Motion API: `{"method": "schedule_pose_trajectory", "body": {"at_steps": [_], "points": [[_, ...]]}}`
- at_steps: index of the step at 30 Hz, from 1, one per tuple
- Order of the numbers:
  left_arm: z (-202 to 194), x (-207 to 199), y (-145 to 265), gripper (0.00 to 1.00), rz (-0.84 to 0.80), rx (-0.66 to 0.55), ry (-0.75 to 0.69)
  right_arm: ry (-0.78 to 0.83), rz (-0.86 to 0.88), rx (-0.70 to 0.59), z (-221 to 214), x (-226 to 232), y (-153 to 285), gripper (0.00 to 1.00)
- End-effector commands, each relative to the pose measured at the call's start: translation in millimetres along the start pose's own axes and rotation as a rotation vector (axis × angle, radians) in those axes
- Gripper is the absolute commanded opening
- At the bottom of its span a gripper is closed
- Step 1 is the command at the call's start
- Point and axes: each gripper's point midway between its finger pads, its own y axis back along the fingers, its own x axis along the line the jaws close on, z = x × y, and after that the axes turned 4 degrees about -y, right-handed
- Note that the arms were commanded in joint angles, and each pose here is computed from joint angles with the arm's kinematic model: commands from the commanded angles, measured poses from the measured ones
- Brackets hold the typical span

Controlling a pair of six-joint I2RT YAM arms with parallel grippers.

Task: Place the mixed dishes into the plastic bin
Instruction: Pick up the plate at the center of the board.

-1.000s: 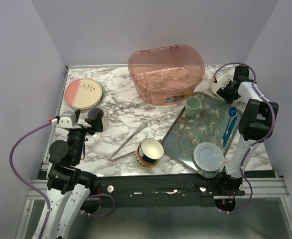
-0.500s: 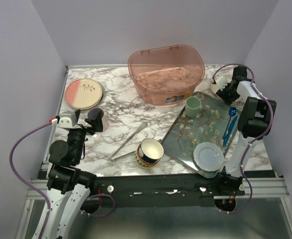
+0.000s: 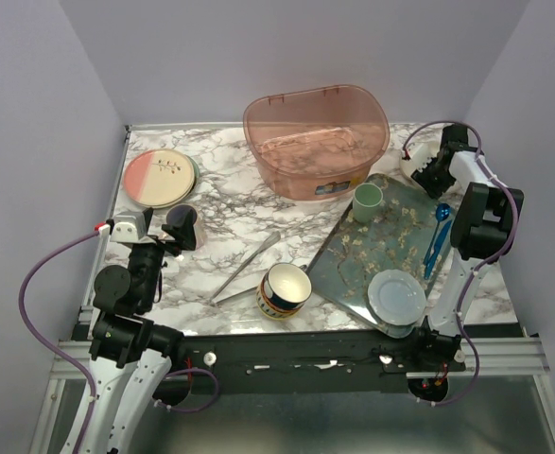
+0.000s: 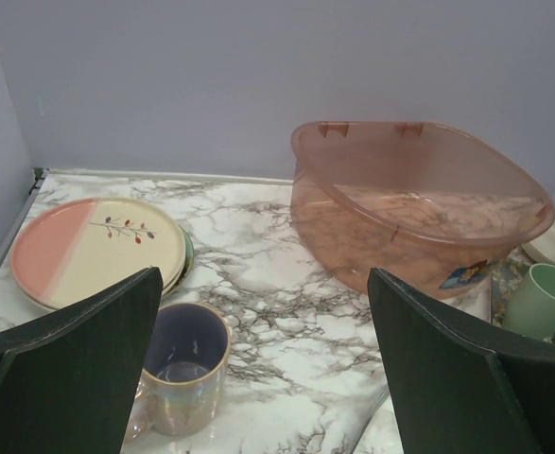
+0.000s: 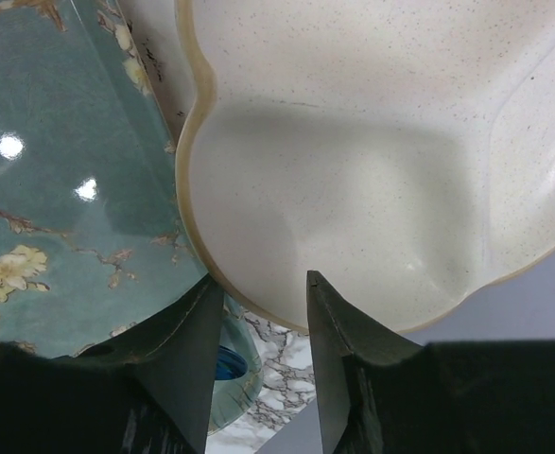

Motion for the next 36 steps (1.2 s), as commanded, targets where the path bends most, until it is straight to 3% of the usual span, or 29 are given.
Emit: {"method": "schedule_pose_trajectory", "body": {"at_steps": [1, 17, 36], "points": [[7, 2, -2, 0.99, 0.006, -0.024, -0.012, 0.053, -0.091, 0.024, 0, -30, -1, 0.46], [7, 2, -2, 0.99, 0.008, -0.025, -0.012, 0.116, -0.111, 0.031, 1, -37, 9, 0.45], [6, 2, -2, 0.99, 0.007, -0.022, -0.014, 0.126, -0.047, 0.059, -4, -29, -19, 0.45]]}}
